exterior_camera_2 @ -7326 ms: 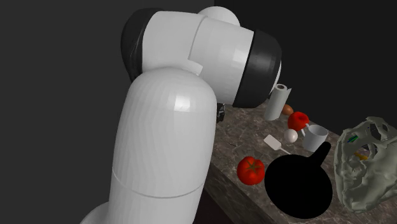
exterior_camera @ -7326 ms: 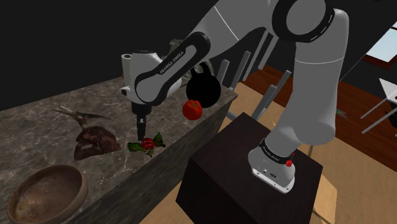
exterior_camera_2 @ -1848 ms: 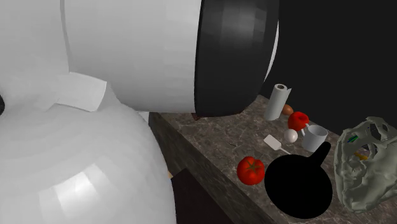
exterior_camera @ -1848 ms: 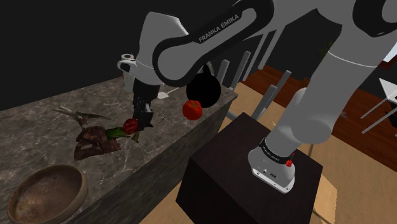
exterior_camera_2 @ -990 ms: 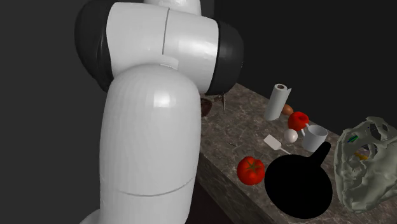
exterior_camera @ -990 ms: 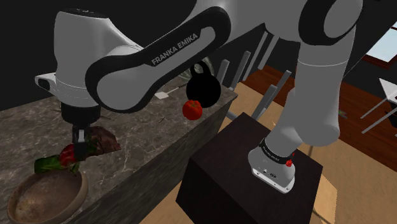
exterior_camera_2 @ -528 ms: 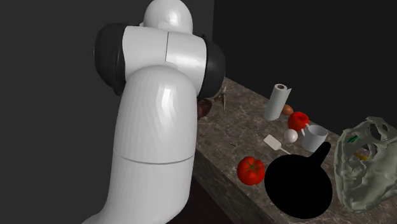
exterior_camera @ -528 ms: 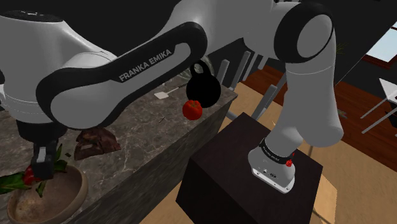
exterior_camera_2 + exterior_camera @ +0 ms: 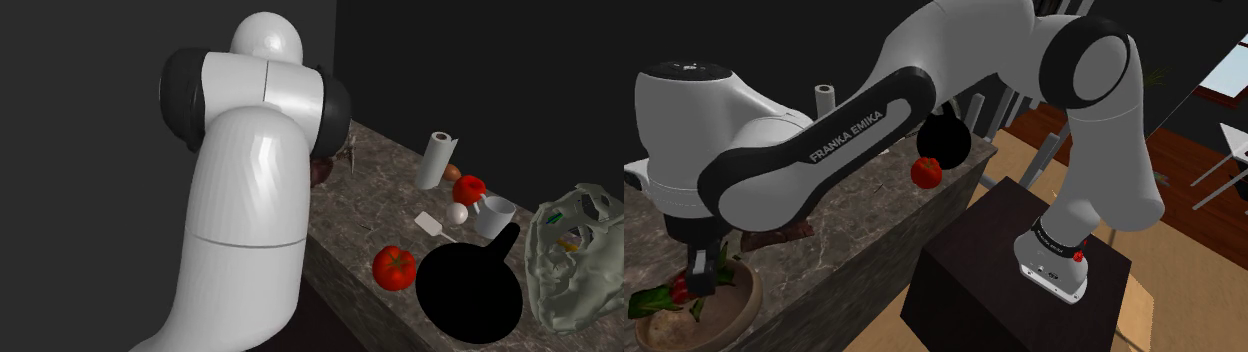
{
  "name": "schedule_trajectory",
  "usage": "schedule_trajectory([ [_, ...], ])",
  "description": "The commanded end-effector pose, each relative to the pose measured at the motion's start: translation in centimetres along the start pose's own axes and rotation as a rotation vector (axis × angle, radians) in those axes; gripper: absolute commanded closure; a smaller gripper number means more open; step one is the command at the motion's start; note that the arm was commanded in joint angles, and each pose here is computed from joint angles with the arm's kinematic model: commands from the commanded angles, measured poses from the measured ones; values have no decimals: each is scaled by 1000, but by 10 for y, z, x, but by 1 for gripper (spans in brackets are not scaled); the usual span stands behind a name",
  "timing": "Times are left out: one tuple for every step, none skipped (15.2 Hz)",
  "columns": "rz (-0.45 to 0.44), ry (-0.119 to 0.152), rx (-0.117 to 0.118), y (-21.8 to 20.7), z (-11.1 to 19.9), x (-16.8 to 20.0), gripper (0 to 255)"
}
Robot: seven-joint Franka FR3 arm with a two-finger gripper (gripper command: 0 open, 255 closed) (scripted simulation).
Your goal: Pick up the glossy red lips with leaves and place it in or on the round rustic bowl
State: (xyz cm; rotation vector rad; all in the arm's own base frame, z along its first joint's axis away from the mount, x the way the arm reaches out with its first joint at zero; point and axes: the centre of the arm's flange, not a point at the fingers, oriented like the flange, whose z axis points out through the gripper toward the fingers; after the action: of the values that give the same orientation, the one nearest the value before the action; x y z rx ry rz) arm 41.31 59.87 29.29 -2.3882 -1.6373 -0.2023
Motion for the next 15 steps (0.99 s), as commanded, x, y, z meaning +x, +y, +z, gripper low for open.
schedule_trajectory([
  [0, 1, 0, 3, 10, -2, 255],
  [0, 1, 0, 3, 15, -4, 255],
  [0, 1, 0, 4, 20, -5, 255],
  [0, 1, 0, 5, 28, -7, 255],
  [0, 1, 0, 5, 28, -7, 255],
  [0, 1, 0, 5, 28, -7, 255],
  [0, 1, 0, 5, 28, -7, 255],
  [0, 1, 0, 5, 28, -7, 255],
  [0, 1, 0, 5, 28, -7, 255],
  [0, 1, 0, 5, 28, -7, 255],
  [0, 1, 0, 5, 28, -7, 255],
  [0, 1, 0, 5, 28, -7, 255],
  [0, 1, 0, 5, 28, -7, 0],
  [0, 1, 0, 5, 28, -7, 0],
  [0, 1, 0, 5, 28, -7, 0],
])
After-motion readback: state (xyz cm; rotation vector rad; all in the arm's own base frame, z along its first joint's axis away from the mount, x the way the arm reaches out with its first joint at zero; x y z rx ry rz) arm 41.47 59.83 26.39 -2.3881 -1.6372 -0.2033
